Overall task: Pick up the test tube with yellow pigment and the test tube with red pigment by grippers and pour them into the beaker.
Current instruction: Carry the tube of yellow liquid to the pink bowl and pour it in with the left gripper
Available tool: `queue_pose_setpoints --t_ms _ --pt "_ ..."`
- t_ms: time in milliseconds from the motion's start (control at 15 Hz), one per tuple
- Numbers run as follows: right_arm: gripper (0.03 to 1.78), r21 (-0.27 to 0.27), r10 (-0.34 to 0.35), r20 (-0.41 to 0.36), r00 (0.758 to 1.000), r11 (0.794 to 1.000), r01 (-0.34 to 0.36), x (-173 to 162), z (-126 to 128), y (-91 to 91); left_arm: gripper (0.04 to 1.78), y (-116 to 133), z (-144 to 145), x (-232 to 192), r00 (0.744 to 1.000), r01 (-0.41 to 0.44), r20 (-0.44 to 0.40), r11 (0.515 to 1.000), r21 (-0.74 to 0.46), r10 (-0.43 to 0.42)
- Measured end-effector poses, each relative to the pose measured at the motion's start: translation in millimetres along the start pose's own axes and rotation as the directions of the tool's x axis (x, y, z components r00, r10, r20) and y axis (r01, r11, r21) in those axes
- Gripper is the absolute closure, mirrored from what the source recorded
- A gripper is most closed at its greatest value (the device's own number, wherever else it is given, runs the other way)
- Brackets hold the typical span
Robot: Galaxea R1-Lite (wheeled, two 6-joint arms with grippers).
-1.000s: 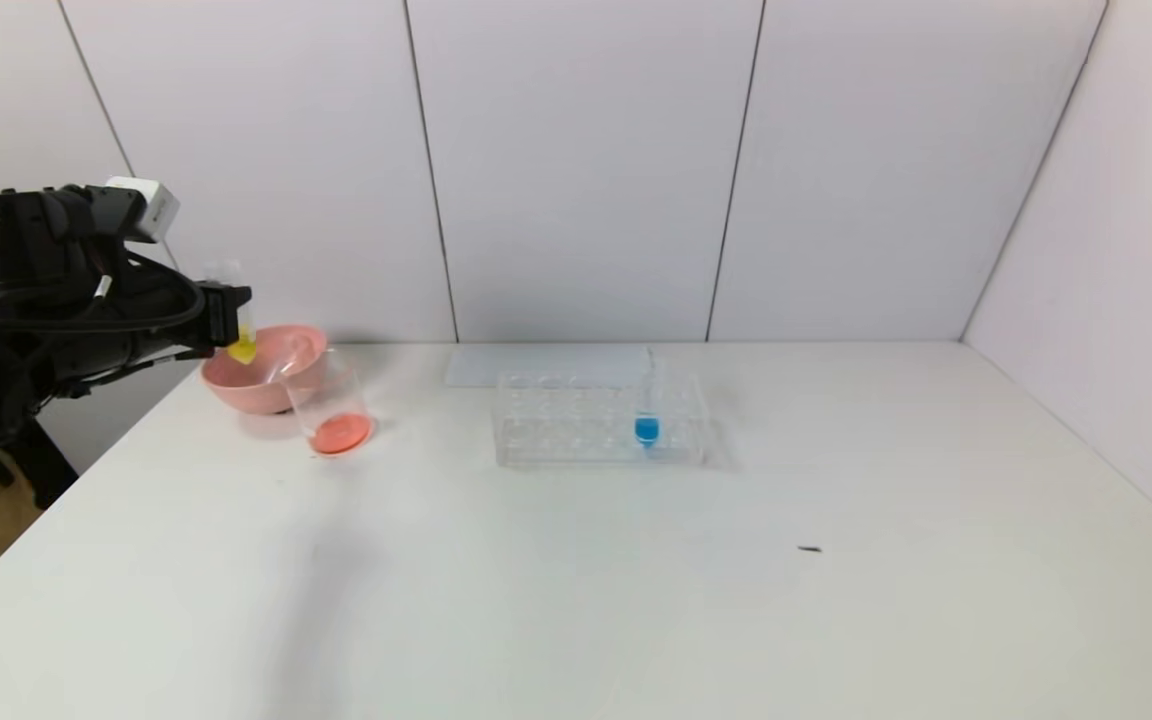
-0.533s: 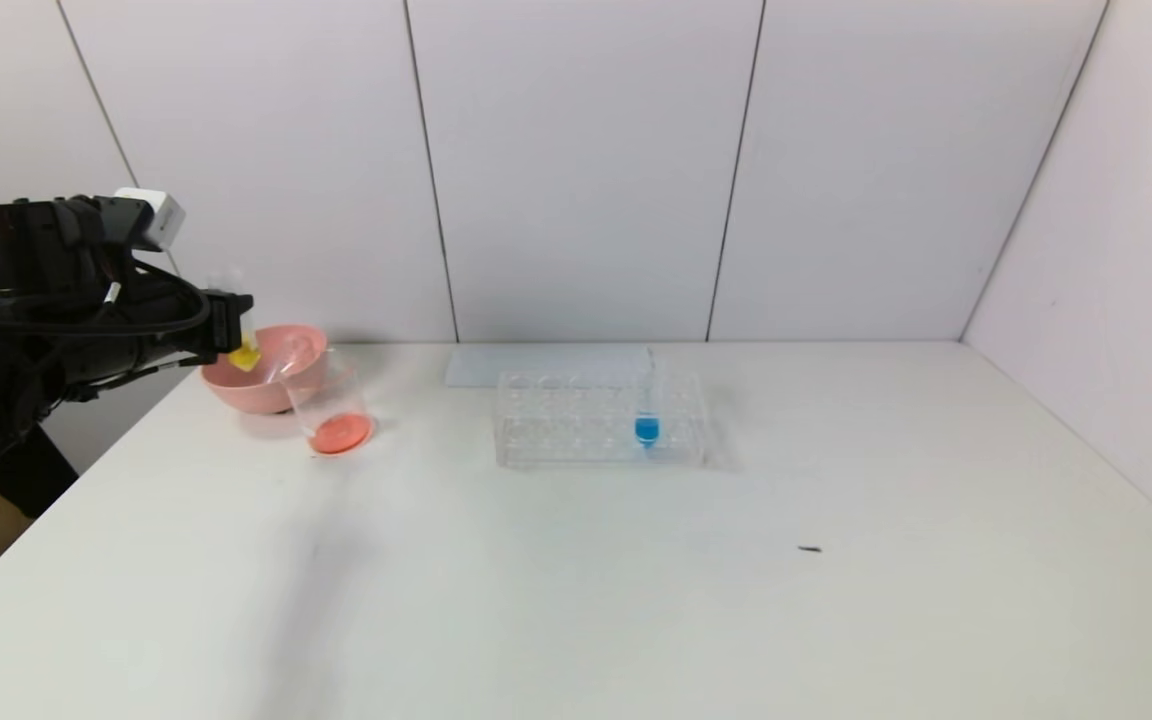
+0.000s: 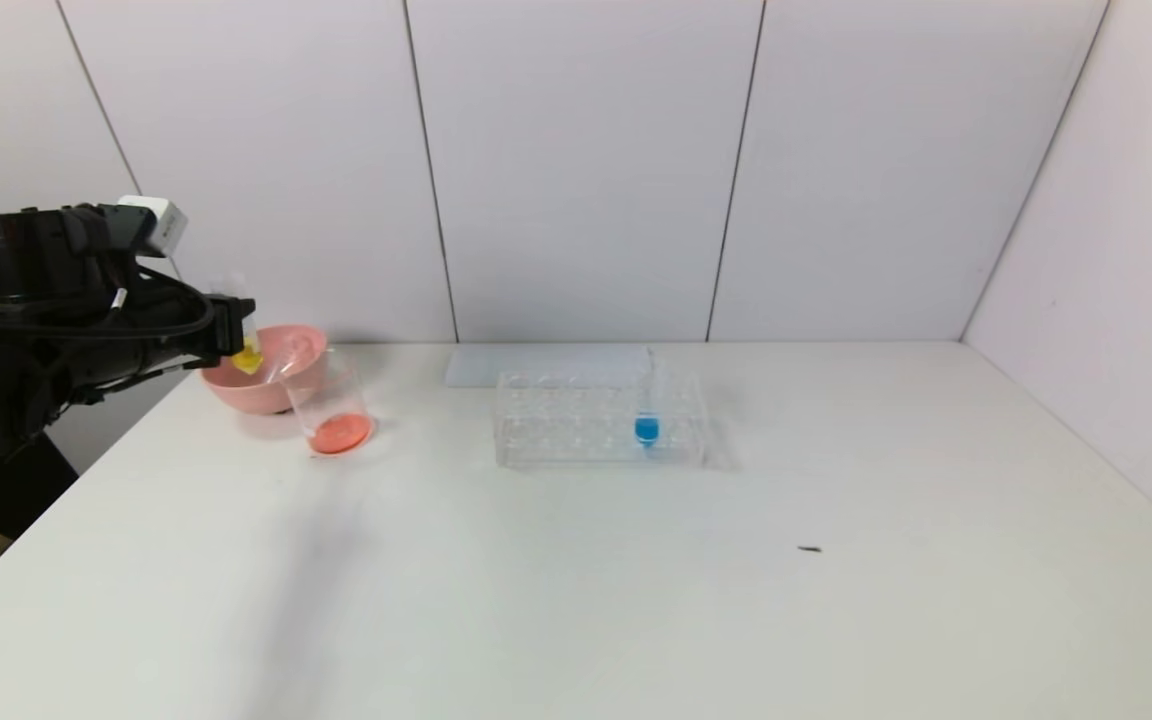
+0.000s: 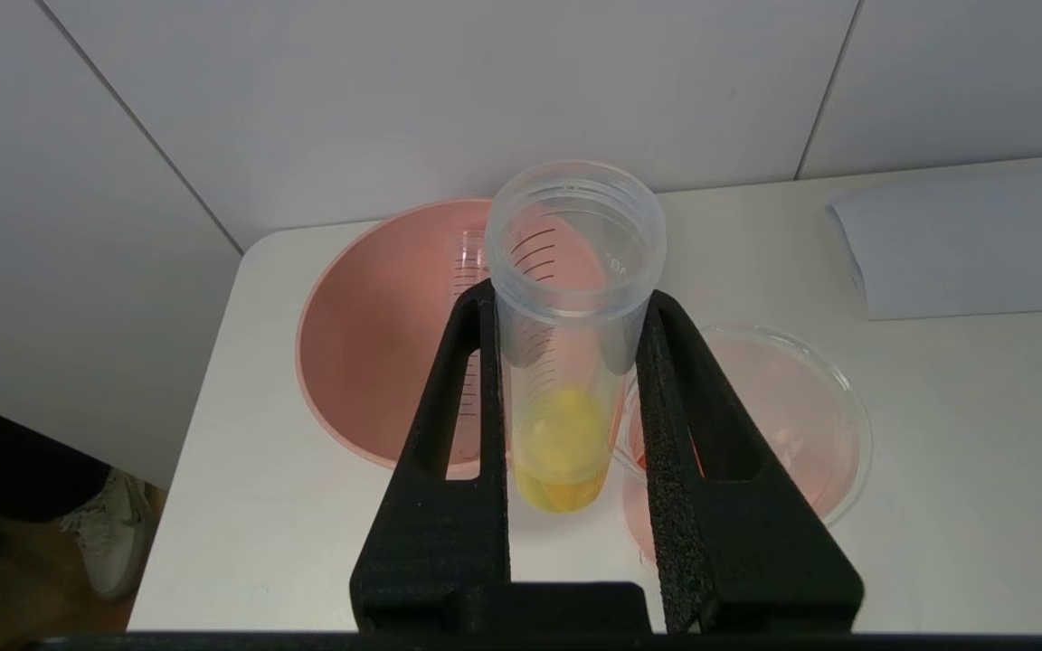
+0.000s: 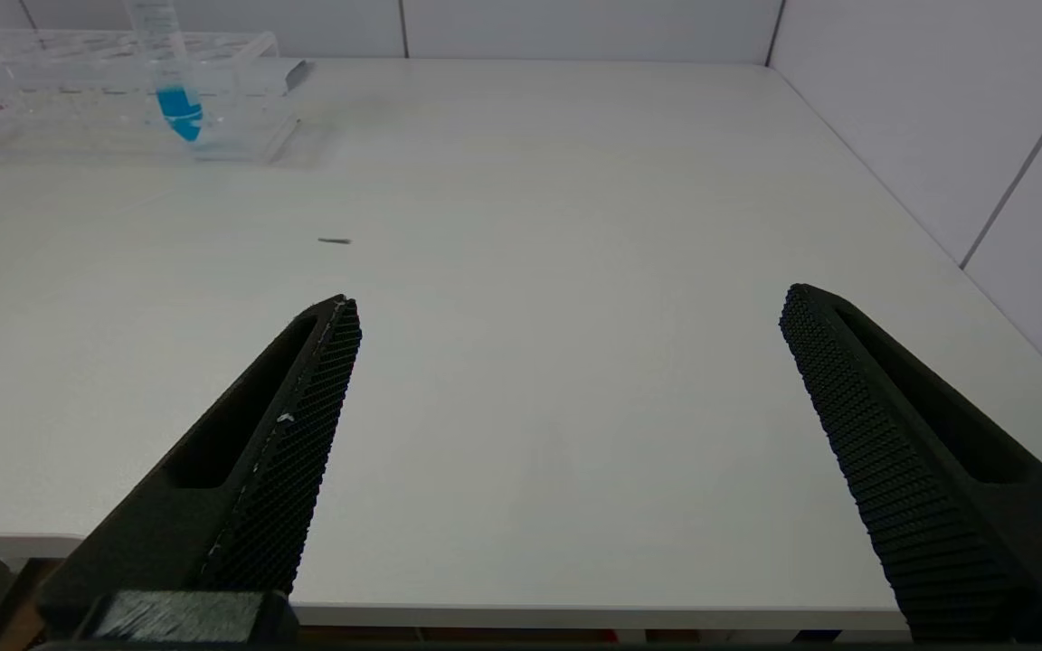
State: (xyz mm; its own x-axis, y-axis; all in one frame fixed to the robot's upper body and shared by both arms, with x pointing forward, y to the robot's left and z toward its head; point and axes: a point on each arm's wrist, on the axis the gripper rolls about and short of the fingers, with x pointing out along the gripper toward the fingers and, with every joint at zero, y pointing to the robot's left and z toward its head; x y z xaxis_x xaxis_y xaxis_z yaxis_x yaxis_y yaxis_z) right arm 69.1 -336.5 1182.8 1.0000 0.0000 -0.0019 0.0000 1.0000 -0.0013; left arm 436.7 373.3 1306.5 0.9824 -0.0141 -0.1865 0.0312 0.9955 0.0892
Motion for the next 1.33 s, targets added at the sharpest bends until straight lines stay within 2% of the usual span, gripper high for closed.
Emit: queue_pose_setpoints --t_ms 533,1000,1200,1333 --pt "0.11 0.0 0.0 0.0 1.0 1.0 0.0 0.0 0.0 0.0 1.37 13.0 -8.8 2.5 1.0 0.005 -0.012 1.0 -0.009 -0.005" --pt "0.11 0.0 0.0 0.0 1.0 1.0 0.0 0.0 0.0 0.0 1.37 24.2 -12.1 -1.4 0.998 0.066 -0.011 0.998 -0.005 -0.066" --pt "0.11 0.0 0.0 0.0 1.0 1.0 0.0 0.0 0.0 0.0 1.37 24.7 -8.1 -0.9 0.994 0.105 0.003 0.994 0.029 -0.106" --pt "0.11 0.0 0.0 0.0 1.0 1.0 0.0 0.0 0.0 0.0 1.37 26.0 -7.2 -0.6 0.994 0.107 -0.018 0.993 0.053 -0.106"
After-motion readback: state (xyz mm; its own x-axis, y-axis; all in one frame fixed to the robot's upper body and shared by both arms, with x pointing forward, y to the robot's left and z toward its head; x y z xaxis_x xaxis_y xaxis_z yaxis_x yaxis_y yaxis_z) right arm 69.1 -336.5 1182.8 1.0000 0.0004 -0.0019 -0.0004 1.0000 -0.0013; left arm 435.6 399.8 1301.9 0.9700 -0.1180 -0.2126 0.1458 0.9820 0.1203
